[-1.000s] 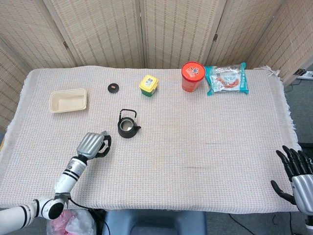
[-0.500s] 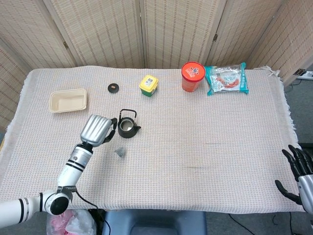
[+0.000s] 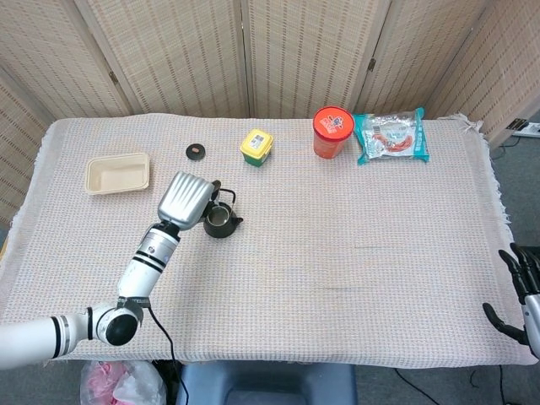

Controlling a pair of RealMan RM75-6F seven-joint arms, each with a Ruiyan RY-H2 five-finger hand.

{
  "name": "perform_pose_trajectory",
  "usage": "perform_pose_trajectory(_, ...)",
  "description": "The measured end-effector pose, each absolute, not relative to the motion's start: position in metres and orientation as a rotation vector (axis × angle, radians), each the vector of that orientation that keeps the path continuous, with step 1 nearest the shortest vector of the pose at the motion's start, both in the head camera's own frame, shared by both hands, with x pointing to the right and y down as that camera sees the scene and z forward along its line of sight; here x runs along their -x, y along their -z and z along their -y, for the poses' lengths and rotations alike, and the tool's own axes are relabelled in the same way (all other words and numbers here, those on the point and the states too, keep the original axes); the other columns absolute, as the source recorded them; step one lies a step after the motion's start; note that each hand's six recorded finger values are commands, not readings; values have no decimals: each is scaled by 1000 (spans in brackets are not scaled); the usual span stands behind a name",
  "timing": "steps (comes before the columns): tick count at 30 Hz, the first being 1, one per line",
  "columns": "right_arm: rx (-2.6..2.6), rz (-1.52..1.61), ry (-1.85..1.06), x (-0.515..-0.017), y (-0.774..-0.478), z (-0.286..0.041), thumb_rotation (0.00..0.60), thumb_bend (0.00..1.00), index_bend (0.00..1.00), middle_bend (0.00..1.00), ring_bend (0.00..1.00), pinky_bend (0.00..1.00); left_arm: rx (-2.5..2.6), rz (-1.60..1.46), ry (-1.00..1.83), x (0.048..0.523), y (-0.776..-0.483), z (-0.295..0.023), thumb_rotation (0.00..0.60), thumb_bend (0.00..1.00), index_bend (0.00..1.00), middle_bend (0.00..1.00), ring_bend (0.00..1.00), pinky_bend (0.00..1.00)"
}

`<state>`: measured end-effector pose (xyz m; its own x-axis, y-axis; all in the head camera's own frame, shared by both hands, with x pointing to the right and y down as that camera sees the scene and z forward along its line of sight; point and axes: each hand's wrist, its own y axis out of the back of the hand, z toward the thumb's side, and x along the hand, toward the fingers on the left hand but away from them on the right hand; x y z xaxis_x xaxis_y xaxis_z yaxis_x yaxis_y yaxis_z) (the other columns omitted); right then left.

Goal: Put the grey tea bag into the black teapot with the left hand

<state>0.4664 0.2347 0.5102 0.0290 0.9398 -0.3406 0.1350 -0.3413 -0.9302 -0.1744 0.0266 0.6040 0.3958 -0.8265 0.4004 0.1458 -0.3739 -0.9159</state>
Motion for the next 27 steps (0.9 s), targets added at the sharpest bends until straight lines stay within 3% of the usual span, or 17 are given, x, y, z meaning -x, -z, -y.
perform_pose_trajectory(27,1552,1133,-1432,-471,-515,-228,600,219,0,0,0,0,1628,-578,1218,177,-627,-7,600,514,617,1000,1000,1000)
